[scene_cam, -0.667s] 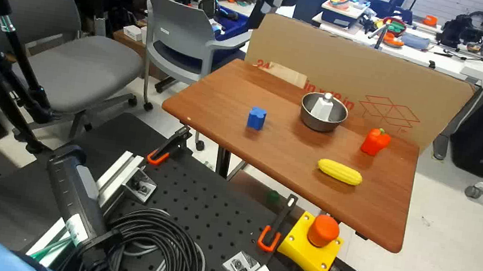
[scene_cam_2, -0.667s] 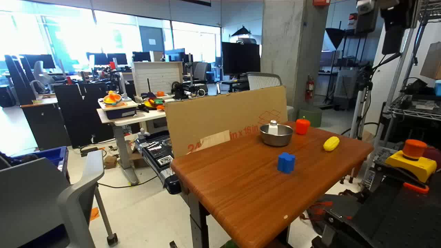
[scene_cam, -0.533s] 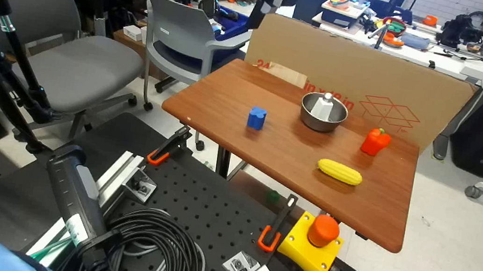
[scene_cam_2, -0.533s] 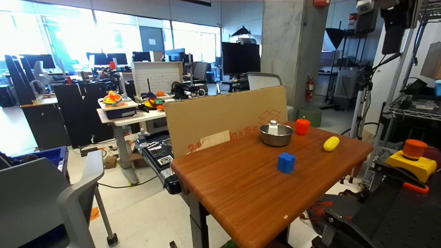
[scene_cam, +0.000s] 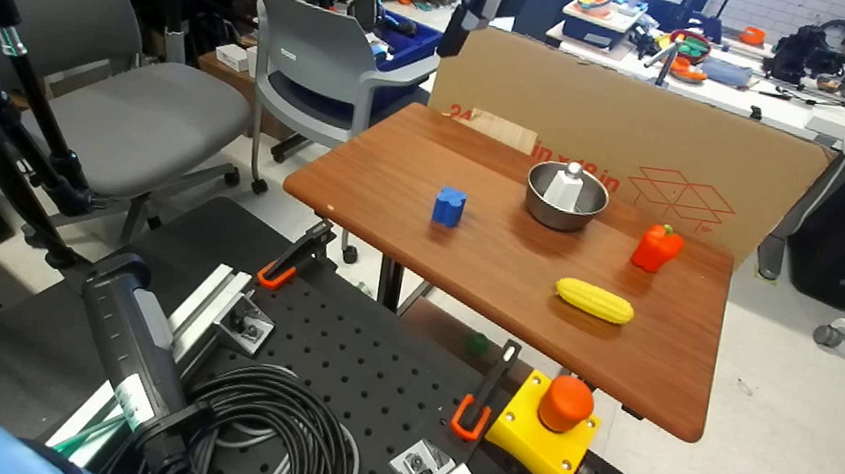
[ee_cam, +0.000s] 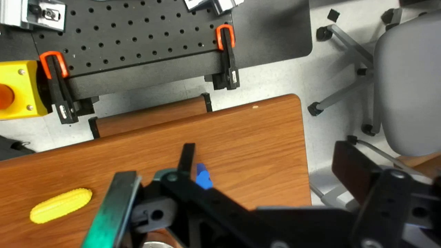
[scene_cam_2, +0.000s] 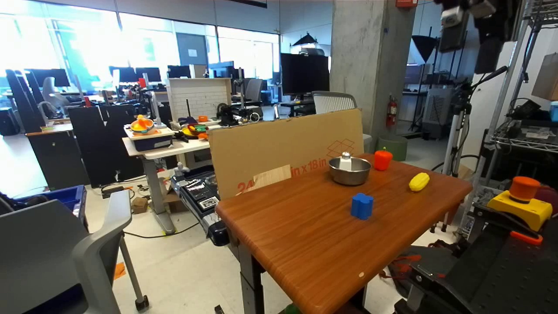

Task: Move the blue block forward

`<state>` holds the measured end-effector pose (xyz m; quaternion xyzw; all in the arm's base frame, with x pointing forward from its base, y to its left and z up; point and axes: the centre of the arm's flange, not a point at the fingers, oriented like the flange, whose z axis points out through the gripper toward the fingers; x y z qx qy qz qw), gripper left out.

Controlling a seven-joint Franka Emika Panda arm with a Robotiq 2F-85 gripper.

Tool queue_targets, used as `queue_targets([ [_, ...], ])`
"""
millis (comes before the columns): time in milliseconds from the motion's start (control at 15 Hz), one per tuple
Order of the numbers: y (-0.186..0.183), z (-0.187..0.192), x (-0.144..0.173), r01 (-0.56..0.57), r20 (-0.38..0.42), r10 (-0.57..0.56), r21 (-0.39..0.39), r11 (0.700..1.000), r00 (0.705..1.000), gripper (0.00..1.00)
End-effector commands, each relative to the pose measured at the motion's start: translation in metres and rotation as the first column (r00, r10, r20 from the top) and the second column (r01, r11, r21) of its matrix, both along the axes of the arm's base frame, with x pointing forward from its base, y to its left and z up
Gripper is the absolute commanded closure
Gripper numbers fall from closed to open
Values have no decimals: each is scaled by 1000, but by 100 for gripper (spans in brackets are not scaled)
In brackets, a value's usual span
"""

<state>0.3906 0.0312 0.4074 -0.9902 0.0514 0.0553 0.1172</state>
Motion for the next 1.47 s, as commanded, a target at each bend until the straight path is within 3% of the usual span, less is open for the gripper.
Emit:
queue_targets([
  [0, 12, -43, 32, 19, 81, -13, -75, 997, 997, 0],
  [267, 25, -109, 78, -7, 165, 39, -188, 982, 986, 0],
  [467, 29, -155, 109, 2, 184, 51, -281, 960, 982, 0],
  [933, 25, -226, 159, -41, 71, 72, -370, 928, 995, 0],
  [1400, 55, -261, 166, -153, -75, 134, -392, 907, 988, 0],
])
